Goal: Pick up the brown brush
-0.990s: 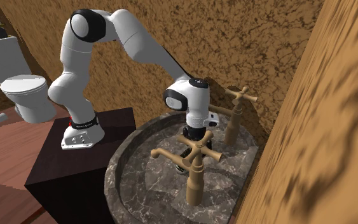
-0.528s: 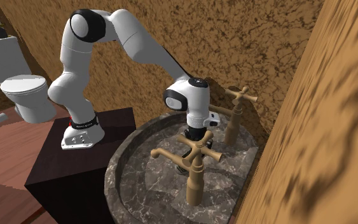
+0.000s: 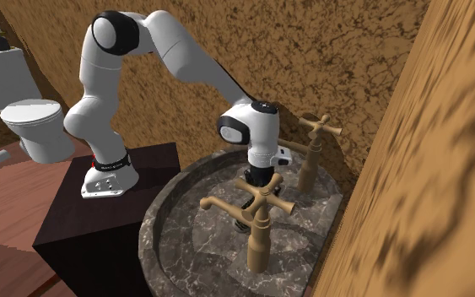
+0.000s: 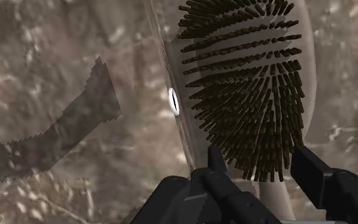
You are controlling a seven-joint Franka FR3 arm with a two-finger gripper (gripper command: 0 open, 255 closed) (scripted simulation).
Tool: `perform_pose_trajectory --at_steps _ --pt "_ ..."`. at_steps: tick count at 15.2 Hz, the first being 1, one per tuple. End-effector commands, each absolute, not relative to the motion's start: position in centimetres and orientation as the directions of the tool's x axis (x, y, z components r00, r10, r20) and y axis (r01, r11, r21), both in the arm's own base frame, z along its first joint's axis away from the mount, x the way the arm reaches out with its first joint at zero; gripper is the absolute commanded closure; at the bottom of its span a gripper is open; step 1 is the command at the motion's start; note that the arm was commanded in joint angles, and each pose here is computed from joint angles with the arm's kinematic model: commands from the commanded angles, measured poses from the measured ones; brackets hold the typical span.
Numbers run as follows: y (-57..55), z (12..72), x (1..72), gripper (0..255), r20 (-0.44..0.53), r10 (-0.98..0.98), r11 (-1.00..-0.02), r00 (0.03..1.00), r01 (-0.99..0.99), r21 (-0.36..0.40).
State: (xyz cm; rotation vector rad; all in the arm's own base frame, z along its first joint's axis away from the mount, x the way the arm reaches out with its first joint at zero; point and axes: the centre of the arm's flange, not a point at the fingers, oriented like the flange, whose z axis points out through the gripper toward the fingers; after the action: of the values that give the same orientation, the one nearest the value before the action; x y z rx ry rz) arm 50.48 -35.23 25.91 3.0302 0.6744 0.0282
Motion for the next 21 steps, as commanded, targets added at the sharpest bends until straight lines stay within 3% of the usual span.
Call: perform_pose_trajectory --at_steps 1,9,10,12,21 --pt "-35.0 26.4 50.3 255 0.001 0.424 -0.905 0.906 0.424 0.026" --pt "-35.1 29.5 50.4 255 0.002 0.425 -0.905 0.905 0.424 0.027" --pt "-35.1 29.5 50.4 0 0.002 0.425 -0.905 0.905 0.424 0.027" --pt "-37.3 28.2 50.7 0 -0.080 0.561 -0.824 0.824 0.548 -0.141" --pt "-37.3 24.2 50.7 0 -0.080 0.561 -0.824 0.824 0.548 -0.141"
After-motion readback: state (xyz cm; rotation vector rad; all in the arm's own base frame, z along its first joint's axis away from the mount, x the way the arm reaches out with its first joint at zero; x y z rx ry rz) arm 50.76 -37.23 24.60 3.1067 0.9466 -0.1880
